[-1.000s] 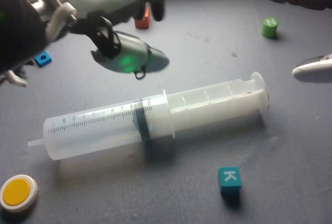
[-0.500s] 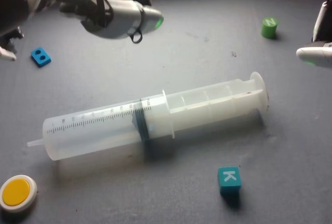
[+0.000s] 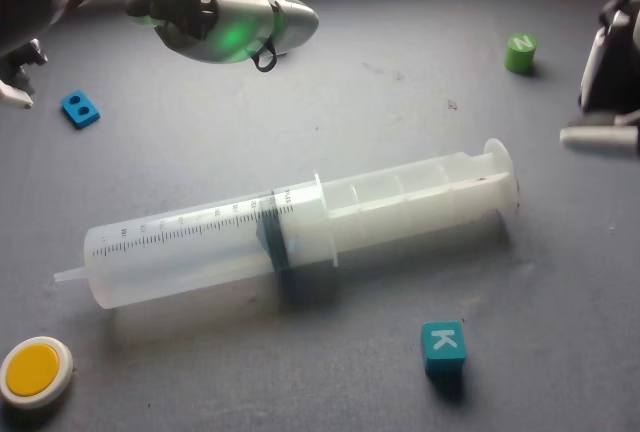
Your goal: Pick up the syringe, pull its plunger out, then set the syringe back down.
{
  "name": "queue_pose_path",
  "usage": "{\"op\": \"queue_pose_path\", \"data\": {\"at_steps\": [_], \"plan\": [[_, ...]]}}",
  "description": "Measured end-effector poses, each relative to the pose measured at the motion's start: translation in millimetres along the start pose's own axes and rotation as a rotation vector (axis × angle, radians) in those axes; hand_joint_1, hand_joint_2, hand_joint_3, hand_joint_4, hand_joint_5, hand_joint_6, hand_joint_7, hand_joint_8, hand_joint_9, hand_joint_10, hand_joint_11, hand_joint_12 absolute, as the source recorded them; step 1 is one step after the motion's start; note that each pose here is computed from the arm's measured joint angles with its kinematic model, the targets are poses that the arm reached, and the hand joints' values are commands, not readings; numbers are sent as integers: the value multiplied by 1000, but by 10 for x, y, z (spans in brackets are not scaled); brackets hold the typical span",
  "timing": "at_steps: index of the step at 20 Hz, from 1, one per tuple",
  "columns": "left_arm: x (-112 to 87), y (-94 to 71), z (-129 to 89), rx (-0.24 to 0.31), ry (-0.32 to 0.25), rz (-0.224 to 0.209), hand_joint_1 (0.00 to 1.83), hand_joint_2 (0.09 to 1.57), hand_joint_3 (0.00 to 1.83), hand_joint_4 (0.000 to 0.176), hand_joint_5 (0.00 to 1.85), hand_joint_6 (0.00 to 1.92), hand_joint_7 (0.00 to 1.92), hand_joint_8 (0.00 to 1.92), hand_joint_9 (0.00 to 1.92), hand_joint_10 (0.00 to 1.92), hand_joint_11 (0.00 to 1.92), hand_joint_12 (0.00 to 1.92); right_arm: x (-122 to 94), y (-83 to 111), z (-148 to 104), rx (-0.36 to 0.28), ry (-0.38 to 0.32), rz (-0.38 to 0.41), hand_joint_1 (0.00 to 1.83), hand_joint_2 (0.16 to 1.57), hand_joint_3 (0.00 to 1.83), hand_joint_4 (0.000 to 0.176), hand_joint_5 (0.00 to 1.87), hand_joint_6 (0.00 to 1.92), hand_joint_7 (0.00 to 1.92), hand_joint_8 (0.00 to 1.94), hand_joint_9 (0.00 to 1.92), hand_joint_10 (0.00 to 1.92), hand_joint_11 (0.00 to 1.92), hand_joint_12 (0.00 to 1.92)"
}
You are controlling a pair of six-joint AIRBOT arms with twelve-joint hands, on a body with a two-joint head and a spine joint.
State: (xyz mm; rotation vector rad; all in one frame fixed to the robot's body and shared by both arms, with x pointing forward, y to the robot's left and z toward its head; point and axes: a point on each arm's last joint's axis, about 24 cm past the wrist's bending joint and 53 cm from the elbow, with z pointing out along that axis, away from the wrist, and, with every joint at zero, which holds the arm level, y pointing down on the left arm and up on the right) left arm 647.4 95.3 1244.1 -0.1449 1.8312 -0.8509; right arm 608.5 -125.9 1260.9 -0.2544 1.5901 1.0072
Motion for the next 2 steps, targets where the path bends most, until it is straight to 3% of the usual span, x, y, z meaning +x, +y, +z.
{"op": "queue_pose_path", "data": {"at_steps": [2], "plan": [[-1, 2, 0, -1, 0, -1, 691, 1442, 1, 175, 1127, 1921, 1430, 1921, 1474, 1921, 1391, 1921, 71, 122, -3, -65, 35, -22, 898, 1411, 0, 0, 1361, 1921, 1541, 1941, 1613, 1921, 1701, 1921]]}}
